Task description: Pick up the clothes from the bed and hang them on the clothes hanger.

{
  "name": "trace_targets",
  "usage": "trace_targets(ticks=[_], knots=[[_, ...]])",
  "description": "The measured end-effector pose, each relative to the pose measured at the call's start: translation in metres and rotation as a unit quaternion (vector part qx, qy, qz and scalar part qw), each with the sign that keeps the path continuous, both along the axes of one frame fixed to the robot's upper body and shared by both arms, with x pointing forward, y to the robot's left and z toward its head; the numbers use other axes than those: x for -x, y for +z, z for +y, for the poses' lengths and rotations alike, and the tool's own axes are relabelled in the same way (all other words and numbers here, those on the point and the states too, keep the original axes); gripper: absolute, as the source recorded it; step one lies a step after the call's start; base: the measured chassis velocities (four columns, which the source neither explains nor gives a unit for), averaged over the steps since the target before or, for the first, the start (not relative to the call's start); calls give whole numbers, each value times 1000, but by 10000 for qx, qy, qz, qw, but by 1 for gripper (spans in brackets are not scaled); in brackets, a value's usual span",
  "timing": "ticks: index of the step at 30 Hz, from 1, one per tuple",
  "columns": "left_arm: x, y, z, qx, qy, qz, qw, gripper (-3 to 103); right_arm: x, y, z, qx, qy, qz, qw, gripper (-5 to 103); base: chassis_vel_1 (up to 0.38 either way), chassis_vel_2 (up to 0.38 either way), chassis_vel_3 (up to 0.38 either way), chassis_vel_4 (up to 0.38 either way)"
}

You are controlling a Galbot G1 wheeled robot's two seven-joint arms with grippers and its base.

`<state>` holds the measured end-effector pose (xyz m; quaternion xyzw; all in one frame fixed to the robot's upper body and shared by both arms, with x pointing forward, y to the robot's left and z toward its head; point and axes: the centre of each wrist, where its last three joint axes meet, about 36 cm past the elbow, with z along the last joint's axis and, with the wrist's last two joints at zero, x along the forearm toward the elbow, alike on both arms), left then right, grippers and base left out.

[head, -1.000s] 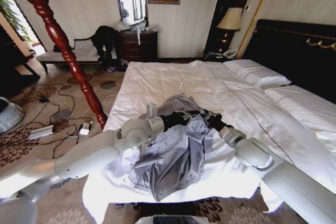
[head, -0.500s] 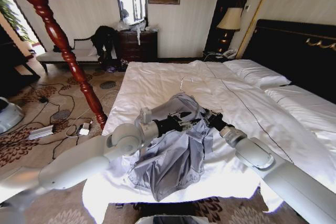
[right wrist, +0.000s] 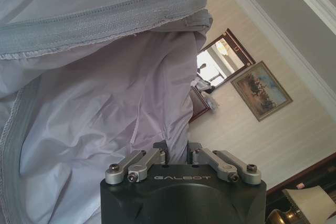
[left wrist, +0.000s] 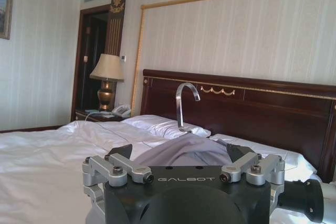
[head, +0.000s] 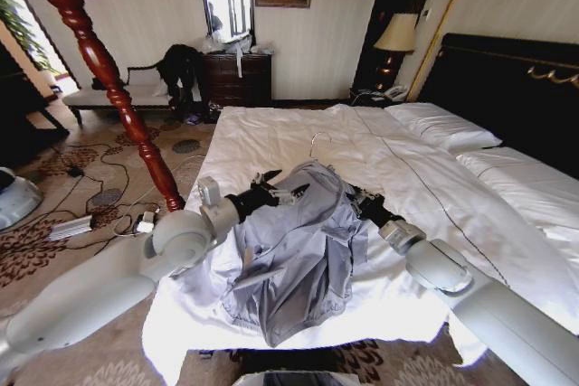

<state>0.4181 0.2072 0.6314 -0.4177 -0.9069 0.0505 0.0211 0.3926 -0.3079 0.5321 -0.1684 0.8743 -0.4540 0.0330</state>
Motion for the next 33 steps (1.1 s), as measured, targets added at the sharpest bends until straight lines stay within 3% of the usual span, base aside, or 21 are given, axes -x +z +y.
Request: trace_targets(ticks=[6,12,14,27,33], knots=[[2,3,4,-38,-224,135,9997,102,-1,7,-1,140,61,-252,9996,17,0,0,0,0],[-6,-6,14,-178,-303,298,9989,96,-2,9,-1,220,138,-404,9988,17,0,0,0,0],[-14,-14,18,-238,-257,441,9984,81,-3,6,-1,275,175,-467,9984,17,0,0,0,0],[-33,-26,12,-380,-508,666,9958,73,-10,0,-2,629,464,-880,9930,17,0,0,0,0],[-44,-29,6,-540,-561,659,9948,59,-10,-2,0,660,541,-930,9920,17,0,0,0,0]])
